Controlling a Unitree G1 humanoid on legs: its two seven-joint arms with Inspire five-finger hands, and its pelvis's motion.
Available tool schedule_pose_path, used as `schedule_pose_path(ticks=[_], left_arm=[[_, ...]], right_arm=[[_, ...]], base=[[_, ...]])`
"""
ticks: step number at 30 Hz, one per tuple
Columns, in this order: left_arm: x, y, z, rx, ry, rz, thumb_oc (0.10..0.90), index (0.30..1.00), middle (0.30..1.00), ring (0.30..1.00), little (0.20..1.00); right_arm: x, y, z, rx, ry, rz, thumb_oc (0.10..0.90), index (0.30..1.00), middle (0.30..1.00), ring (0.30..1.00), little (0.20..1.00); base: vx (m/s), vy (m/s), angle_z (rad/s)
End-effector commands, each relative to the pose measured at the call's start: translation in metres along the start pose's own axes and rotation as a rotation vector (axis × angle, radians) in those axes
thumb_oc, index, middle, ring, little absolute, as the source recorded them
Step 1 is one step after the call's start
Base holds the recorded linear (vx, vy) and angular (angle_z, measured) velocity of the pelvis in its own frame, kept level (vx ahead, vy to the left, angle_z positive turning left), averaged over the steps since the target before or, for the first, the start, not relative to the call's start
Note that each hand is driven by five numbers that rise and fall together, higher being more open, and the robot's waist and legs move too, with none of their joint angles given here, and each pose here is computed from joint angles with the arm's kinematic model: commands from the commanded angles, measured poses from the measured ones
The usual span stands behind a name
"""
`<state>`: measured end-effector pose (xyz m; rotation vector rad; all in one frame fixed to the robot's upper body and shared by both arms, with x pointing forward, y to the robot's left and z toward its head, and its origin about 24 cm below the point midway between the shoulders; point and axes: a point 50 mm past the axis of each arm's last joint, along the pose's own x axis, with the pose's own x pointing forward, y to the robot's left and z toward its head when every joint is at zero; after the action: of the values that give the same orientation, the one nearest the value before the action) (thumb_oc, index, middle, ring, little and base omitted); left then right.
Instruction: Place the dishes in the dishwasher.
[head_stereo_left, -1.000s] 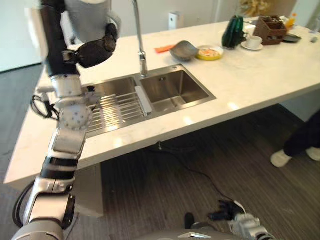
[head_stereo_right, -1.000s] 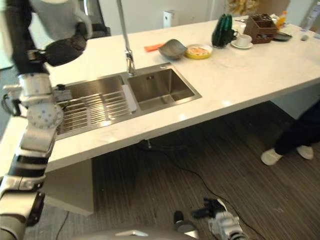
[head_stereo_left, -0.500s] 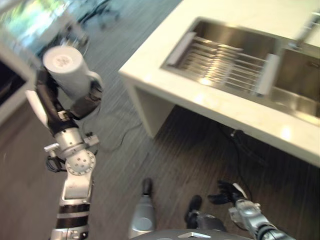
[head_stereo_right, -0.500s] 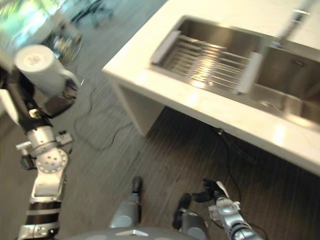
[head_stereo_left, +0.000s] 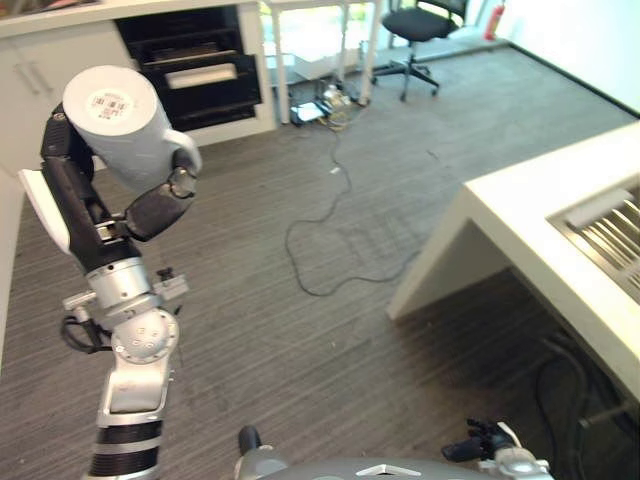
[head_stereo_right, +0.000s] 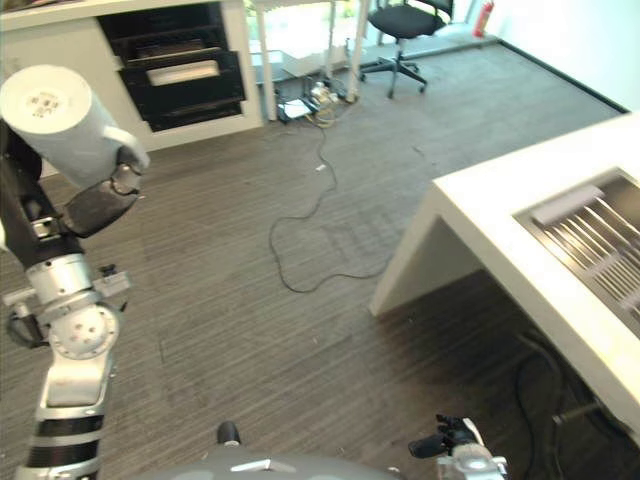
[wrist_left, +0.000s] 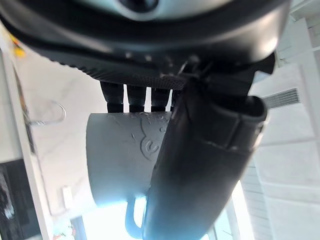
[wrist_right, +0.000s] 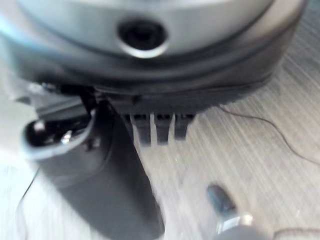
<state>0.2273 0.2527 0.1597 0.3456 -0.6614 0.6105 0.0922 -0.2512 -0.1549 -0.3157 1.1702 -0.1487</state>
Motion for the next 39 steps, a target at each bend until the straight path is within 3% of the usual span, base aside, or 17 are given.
schedule_pose_path(ticks=[1, 6, 7, 10, 15, 21, 31, 32, 35, 39], left_arm=[[0.025, -0.007, 0.065, -0.139, -0.379, -0.022, 0.400, 0.300, 0.300, 0.300, 0.300], [0.030, -0.025, 0.063, -0.220, -0.367, -0.067, 0.400, 0.300, 0.300, 0.300, 0.300], [0.032, -0.042, 0.059, -0.297, -0.321, -0.144, 0.400, 0.300, 0.300, 0.300, 0.300], [0.026, -0.037, 0.058, -0.294, -0.304, -0.107, 0.400, 0.300, 0.300, 0.300, 0.300], [0.021, -0.013, 0.041, -0.189, -0.243, -0.030, 0.400, 0.300, 0.300, 0.300, 0.300], [0.018, -0.009, 0.040, -0.209, -0.228, 0.024, 0.400, 0.300, 0.300, 0.300, 0.300], [0.017, -0.029, 0.053, -0.267, -0.260, 0.070, 0.400, 0.300, 0.300, 0.300, 0.300], [0.023, -0.025, 0.049, -0.083, -0.318, 0.126, 0.400, 0.300, 0.300, 0.300, 0.300], [0.023, -0.016, 0.067, -0.071, -0.457, 0.205, 0.400, 0.300, 0.300, 0.300, 0.300], [0.022, -0.012, 0.081, -0.059, -0.546, 0.199, 0.400, 0.300, 0.300, 0.300, 0.300]], right_arm=[[-0.001, 0.028, 0.067, 0.042, -0.259, 0.075, 0.800, 0.900, 0.900, 0.900, 0.900], [-0.006, 0.026, 0.092, 0.071, -0.370, 0.081, 0.800, 0.900, 0.900, 0.900, 0.900], [0.001, 0.016, 0.052, 0.057, -0.223, 0.033, 0.800, 0.900, 0.900, 0.900, 0.900], [-0.003, 0.033, 0.007, -0.043, -0.069, 0.041, 0.800, 0.900, 0.900, 0.900, 0.900], [-0.004, 0.037, -0.008, -0.202, 0.006, 0.049, 0.800, 0.900, 0.900, 0.900, 0.900], [-0.003, 0.020, -0.002, -0.104, -0.043, -0.015, 0.800, 0.900, 0.900, 0.900, 0.900], [-0.002, 0.035, 0.026, -0.040, -0.151, -0.003, 0.800, 0.900, 0.900, 0.900, 0.900], [-0.003, 0.036, 0.020, -0.048, -0.136, 0.002, 0.800, 0.900, 0.900, 0.900, 0.900], [-0.005, 0.035, 0.004, -0.015, -0.094, -0.005, 0.800, 0.900, 0.900, 0.900, 0.900], [-0.006, 0.036, -0.008, 0.029, -0.021, -0.019, 0.800, 0.900, 0.900, 0.900, 0.900]], base=[[0.15, 0.254, 1.21], [0.25, 0.135, 1.22], [0.26, -0.044, 2.32], [0.13, -0.051, 2.10], [0.11, -0.061, 0.29], [0.08, -0.076, 0.54], [-0.01, 0.071, -0.05], [-0.09, 0.220, -0.01], [-0.18, 0.199, -0.04], [-0.29, 0.150, -0.05]])
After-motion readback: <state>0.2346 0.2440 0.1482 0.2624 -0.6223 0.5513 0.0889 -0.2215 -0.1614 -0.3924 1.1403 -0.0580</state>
